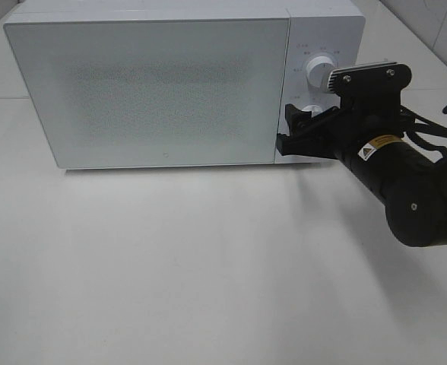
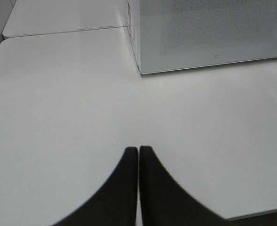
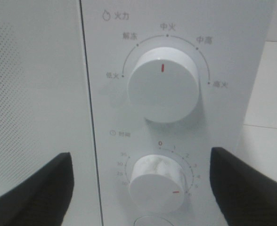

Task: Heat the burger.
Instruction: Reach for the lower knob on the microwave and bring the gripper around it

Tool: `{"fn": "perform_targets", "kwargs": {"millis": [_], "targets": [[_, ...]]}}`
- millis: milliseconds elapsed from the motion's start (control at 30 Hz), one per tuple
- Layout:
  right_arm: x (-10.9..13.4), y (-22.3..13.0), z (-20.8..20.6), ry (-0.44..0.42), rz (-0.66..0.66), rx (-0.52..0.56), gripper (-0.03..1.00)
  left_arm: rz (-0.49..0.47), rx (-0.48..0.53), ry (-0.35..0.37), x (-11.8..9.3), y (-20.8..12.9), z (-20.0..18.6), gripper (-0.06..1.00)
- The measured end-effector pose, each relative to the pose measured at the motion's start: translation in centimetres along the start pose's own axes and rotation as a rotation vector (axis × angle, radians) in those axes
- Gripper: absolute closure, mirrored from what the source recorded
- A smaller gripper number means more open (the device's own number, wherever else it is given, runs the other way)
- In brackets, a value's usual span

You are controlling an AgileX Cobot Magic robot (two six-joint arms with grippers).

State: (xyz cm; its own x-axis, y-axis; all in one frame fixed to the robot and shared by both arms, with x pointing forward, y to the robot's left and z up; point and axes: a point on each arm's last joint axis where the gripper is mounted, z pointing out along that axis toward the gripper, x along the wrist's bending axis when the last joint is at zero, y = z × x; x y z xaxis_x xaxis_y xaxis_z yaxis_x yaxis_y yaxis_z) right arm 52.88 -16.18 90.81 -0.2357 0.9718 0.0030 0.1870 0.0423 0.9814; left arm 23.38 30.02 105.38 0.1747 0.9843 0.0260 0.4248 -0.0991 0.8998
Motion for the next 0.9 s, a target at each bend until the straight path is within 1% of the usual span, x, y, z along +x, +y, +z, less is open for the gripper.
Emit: {"fn": "perform_targets", "kwargs": {"millis": [100, 400, 633, 900], "targets": [[0.1, -0.2, 0.3, 0.000, -0.001, 0.003, 0.24, 0.000, 0.000, 0.000, 0.0, 0.0, 0.0, 0.94], [-0.1, -2.3, 0.8, -0.016, -0.018, 0.024, 0.24, 0.000, 0.000, 0.000, 0.0, 0.0, 0.0, 0.94], [-0.1, -2.2, 0.9, -0.021, -0.015, 0.022, 0.24, 0.000, 0.000, 0.000, 0.0, 0.0, 0.0, 0.94], [0.1, -1.4, 1.6, -0.032, 0.002, -0.013, 0.24, 0.000, 0.000, 0.000, 0.0, 0.0, 0.0, 0.94]]}}
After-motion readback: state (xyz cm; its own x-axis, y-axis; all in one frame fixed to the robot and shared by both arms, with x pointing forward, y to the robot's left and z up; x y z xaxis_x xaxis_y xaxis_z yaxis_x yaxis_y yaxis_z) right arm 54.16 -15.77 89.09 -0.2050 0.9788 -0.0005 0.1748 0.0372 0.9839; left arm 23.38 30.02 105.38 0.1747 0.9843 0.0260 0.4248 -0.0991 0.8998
